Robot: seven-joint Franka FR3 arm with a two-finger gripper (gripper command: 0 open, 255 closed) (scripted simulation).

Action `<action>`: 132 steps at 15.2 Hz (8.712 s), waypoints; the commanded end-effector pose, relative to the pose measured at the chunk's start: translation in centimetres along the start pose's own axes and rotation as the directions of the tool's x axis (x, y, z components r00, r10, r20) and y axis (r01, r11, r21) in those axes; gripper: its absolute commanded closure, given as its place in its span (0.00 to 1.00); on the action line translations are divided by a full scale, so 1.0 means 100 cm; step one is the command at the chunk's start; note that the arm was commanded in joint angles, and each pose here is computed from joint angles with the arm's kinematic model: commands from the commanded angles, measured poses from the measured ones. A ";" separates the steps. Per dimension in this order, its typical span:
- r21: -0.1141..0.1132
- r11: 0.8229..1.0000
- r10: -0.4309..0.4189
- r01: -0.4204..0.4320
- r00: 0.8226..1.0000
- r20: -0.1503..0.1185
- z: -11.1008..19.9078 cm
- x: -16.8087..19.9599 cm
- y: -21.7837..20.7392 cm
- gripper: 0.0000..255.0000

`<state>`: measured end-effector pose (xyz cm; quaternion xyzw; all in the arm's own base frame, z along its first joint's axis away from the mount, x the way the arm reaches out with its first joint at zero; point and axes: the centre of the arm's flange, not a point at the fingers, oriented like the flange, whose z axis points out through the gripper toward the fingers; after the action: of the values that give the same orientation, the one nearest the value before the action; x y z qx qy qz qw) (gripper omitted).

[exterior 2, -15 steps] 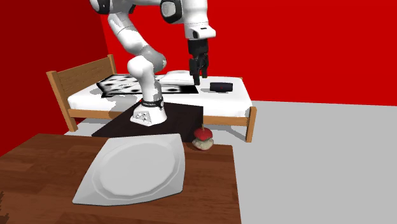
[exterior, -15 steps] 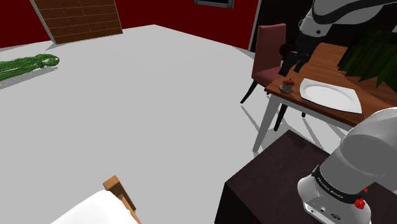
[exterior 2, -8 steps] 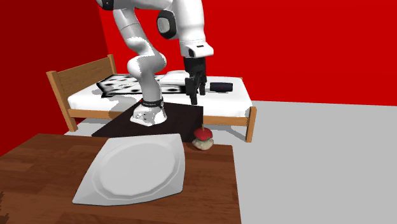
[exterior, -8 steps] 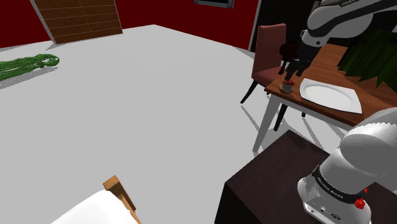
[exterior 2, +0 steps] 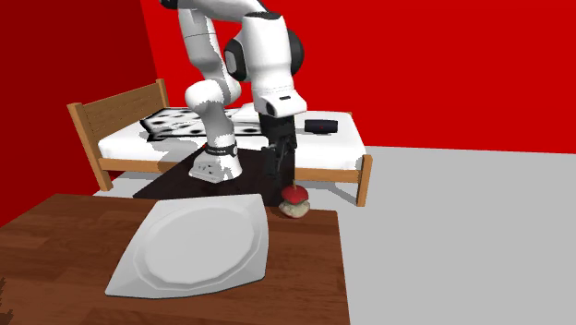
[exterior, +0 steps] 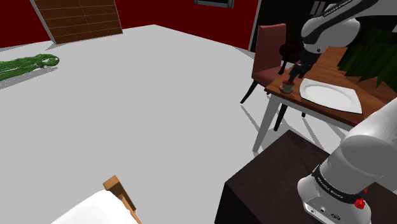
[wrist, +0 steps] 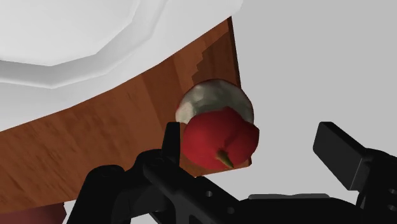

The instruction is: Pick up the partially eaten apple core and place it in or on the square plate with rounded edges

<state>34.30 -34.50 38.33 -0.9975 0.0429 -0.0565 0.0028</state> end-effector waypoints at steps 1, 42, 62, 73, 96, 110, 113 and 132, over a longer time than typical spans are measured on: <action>-0.002 1.000 -0.002 0.002 1.000 -0.002 0.009 -0.001 0.005 0.00; 0.042 0.997 0.051 -0.060 0.981 0.185 0.045 0.061 0.025 0.00; 0.042 0.997 0.051 -0.060 0.981 0.185 0.053 0.060 0.024 1.00; 0.042 0.997 0.051 -0.060 0.981 0.185 -0.004 0.066 0.024 1.00; 0.042 0.997 0.051 -0.060 0.981 0.185 -0.069 -0.066 0.146 1.00; 0.042 0.997 0.051 -0.060 0.981 0.185 -0.016 -0.105 0.176 1.00; 0.042 0.997 0.051 -0.060 0.981 0.185 0.002 -0.107 0.176 1.00; 0.042 0.997 0.051 -0.060 0.981 0.185 -0.048 -0.098 0.178 0.00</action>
<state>22.58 -51.46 41.33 -0.9965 0.0689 0.0344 0.0315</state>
